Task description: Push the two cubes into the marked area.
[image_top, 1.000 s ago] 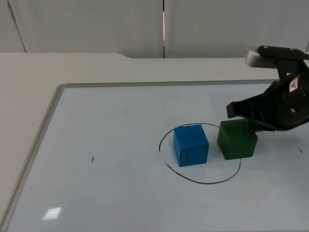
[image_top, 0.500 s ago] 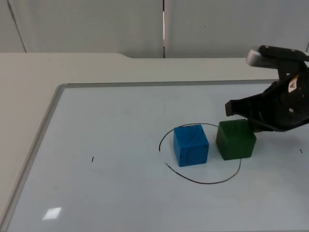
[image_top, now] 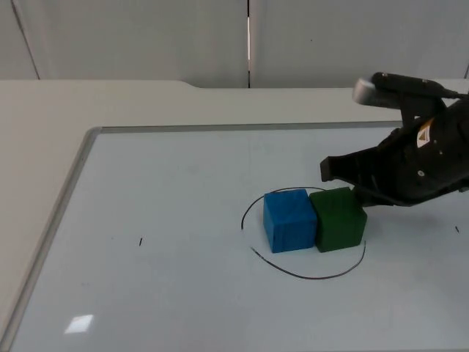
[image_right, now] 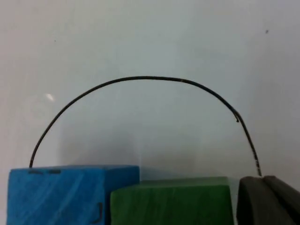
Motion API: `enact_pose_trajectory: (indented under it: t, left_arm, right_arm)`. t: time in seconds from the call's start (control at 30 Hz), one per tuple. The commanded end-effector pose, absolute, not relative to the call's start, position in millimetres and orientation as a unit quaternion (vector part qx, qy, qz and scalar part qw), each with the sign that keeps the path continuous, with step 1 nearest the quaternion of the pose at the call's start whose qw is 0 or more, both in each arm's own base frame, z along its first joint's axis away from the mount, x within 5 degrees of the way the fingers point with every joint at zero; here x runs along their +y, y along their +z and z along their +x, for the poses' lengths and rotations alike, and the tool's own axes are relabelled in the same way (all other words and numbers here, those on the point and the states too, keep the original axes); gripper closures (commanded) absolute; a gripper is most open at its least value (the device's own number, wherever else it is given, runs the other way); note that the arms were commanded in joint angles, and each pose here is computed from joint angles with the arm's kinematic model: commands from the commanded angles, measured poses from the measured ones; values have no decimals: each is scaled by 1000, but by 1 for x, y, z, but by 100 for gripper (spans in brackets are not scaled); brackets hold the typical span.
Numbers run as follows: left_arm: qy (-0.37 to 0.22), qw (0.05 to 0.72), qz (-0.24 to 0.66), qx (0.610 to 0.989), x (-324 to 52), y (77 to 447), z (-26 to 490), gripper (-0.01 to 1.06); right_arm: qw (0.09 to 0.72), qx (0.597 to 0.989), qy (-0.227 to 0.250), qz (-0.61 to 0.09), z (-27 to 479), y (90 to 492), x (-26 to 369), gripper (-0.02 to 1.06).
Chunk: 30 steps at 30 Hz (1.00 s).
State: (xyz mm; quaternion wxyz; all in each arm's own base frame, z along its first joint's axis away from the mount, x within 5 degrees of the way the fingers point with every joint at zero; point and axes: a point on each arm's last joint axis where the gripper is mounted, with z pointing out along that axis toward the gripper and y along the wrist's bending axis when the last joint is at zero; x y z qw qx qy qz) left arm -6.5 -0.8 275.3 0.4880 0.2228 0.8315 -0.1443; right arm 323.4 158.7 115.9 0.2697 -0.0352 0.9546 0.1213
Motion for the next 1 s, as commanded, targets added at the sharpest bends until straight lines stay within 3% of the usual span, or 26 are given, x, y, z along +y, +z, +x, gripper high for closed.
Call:
enact_pose_trajectory:
  t: [0.0, 0.23, 0.43, 0.53, 0.73, 0.97]
  left_arm:
    - [-143, 493, 222, 829, -1, 274, -6, 105]
    - [-143, 493, 222, 829, -1, 274, -6, 105]
    - [-143, 493, 222, 829, -1, 274, -6, 105]
    - [-143, 493, 222, 829, -1, 274, -6, 105]
    - [-143, 493, 222, 829, -1, 274, -6, 105]
    - [-143, 493, 222, 829, -1, 274, -6, 105]
  right_arm:
    - [279, 951, 126, -40, 325, 118, 162, 104]
    - [279, 951, 113, -67, 323, 125, 160, 104]
    - [311, 938, 72, -138, 315, 175, 147, 104]
    - [353, 920, 52, -162, 302, 221, 136, 104]
    - [454, 874, 71, -160, 267, 300, 120, 104]
    - [547, 819, 91, -151, 218, 358, 96, 104]
